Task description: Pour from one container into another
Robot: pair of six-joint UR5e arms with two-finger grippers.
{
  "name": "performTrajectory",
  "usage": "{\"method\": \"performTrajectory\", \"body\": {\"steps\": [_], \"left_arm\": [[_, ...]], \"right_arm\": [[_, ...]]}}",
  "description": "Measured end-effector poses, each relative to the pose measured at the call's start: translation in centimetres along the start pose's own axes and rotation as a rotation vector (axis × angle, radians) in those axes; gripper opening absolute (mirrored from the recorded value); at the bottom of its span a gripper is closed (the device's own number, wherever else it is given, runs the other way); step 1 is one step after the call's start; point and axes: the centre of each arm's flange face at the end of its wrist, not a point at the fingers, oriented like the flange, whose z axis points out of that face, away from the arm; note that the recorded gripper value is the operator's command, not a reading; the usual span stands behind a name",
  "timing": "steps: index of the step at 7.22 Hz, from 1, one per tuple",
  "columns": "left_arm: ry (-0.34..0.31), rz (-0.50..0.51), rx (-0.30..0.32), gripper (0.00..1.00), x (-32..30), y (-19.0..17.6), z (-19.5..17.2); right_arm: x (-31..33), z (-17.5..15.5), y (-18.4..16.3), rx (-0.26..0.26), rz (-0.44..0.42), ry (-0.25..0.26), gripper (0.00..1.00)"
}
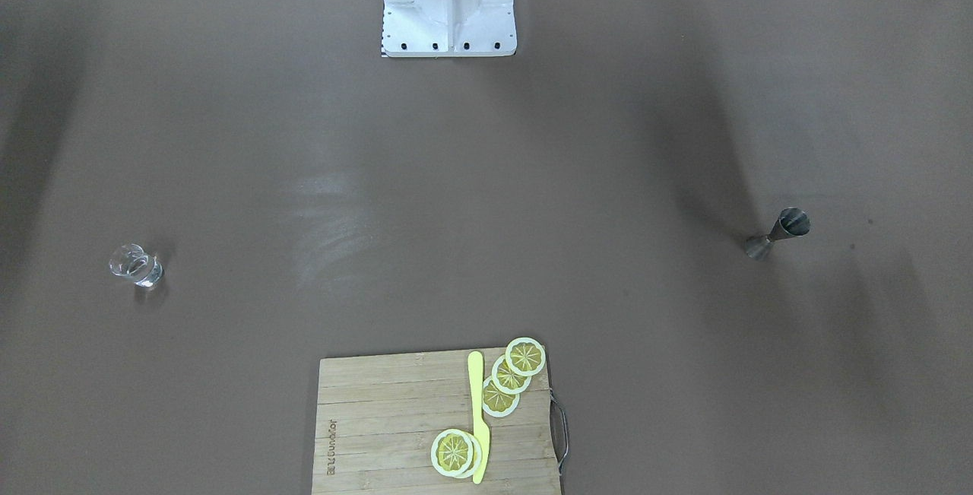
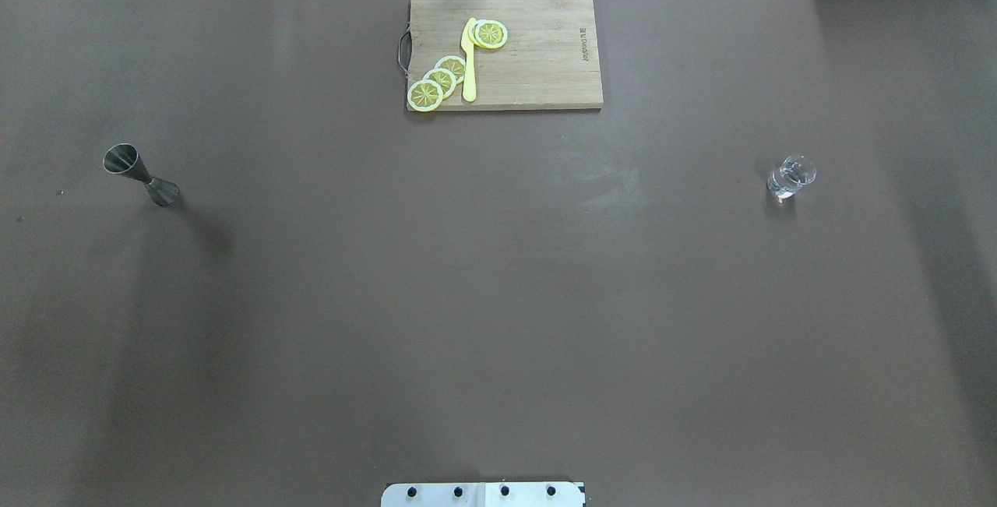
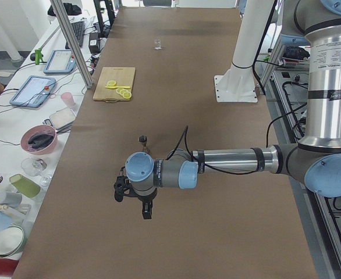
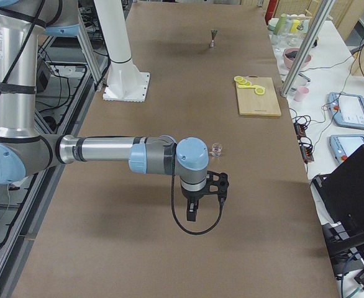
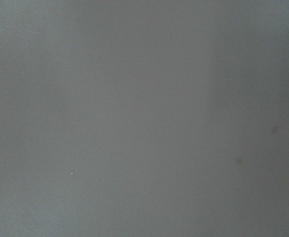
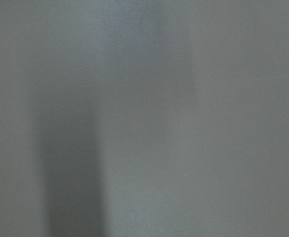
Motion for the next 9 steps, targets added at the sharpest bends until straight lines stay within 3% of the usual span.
{"method": "performTrajectory", "body": {"steps": [9], "left_arm": [[0.002, -0.004, 0.004, 0.98, 0.26, -0.24, -0.19]], "right_arm": [[0.52, -0.14, 0.07, 0.005, -0.005, 0.007, 1.0]]}}
